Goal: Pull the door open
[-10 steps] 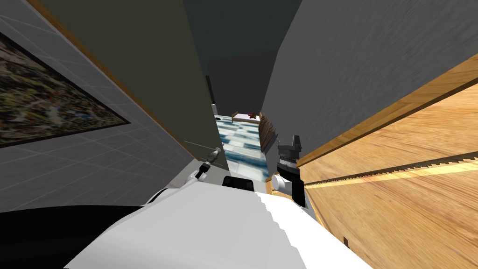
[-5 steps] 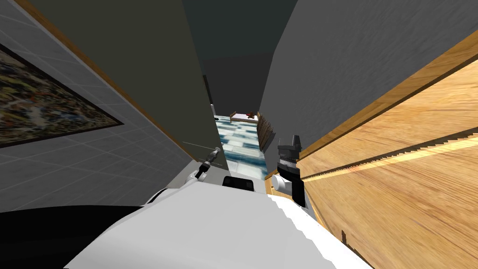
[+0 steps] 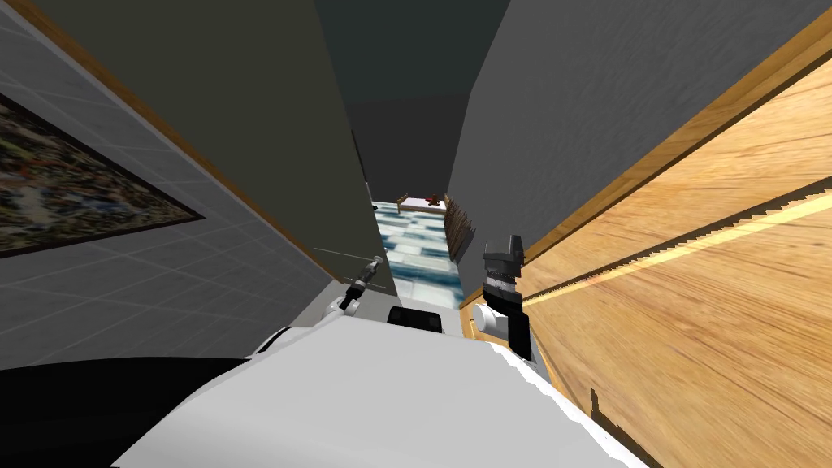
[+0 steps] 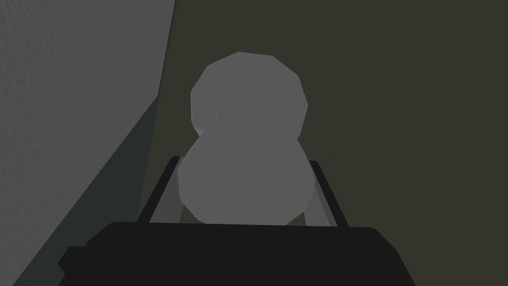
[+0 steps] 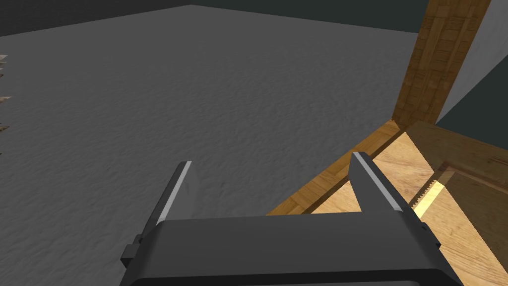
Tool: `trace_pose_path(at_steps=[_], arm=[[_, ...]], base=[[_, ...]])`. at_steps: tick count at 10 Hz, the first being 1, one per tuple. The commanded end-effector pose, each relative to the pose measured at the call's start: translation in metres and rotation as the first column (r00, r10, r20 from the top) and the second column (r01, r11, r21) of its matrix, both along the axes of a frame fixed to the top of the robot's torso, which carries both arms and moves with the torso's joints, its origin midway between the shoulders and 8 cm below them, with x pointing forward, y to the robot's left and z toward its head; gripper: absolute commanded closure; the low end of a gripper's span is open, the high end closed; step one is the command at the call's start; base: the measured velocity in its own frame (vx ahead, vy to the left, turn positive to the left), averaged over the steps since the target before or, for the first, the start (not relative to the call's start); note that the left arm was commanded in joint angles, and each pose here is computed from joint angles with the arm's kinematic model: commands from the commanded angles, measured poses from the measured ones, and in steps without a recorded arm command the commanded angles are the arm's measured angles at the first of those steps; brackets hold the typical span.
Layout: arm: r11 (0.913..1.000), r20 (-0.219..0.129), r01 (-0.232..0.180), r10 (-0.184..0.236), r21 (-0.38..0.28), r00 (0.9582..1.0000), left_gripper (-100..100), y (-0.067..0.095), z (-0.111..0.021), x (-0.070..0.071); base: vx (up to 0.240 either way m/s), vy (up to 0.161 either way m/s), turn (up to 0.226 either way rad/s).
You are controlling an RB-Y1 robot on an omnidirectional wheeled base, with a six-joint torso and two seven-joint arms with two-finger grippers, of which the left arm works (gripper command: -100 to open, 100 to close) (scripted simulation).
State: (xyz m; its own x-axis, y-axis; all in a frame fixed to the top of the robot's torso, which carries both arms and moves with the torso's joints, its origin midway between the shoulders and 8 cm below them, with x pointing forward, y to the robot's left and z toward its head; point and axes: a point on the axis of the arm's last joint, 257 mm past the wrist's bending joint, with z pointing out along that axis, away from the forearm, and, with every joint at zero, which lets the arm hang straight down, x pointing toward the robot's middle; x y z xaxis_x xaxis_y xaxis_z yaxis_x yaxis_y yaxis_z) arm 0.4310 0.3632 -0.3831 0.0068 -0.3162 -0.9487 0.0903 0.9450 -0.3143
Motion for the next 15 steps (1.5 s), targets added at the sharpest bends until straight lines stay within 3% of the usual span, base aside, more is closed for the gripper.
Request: trace_pose_path(at_steps=[1, 4, 7, 9, 10, 11, 12, 14, 15], arm=[[0.9993, -0.007, 0.004, -0.004, -0.037, 1.0000, 100, -0.006, -0.002, -0.001], [0.9919, -0.008, -0.011, 0.010, -0.126, 0.9999, 100, -0.002, -0.001, -0.001], [0.9760, -0.010, -0.025, 0.023, -0.216, 0.9997, 100, 0.002, 0.001, -0.001], [0.9553, -0.010, -0.040, 0.039, -0.293, 0.9992, 100, 0.007, 0.002, 0.000], [0.9503, -0.011, -0.039, 0.038, -0.309, 0.9992, 100, 0.007, 0.002, 0.000], [0.9361, -0.011, -0.047, 0.046, -0.349, 0.9989, 100, 0.009, 0.003, 0.000], [0.9334, -0.012, -0.046, 0.045, -0.356, 0.9989, 100, 0.009, 0.003, 0.000], [0.8997, -0.012, -0.060, 0.061, -0.432, 0.9981, 100, 0.013, 0.004, 0.000], [0.8926, -0.013, -0.059, 0.059, -0.447, 0.9981, 100, 0.013, 0.004, 0.000]], base=[[-0.031, 0.015, -0.023], [-0.037, 0.021, -0.070], [-0.042, 0.022, -0.078], [-0.042, 0.026, -0.111], [-0.037, 0.028, -0.036], [-0.042, 0.023, -0.080], [-0.042, 0.020, -0.059], [-0.050, 0.031, -0.111], [-0.042, 0.030, -0.049]])
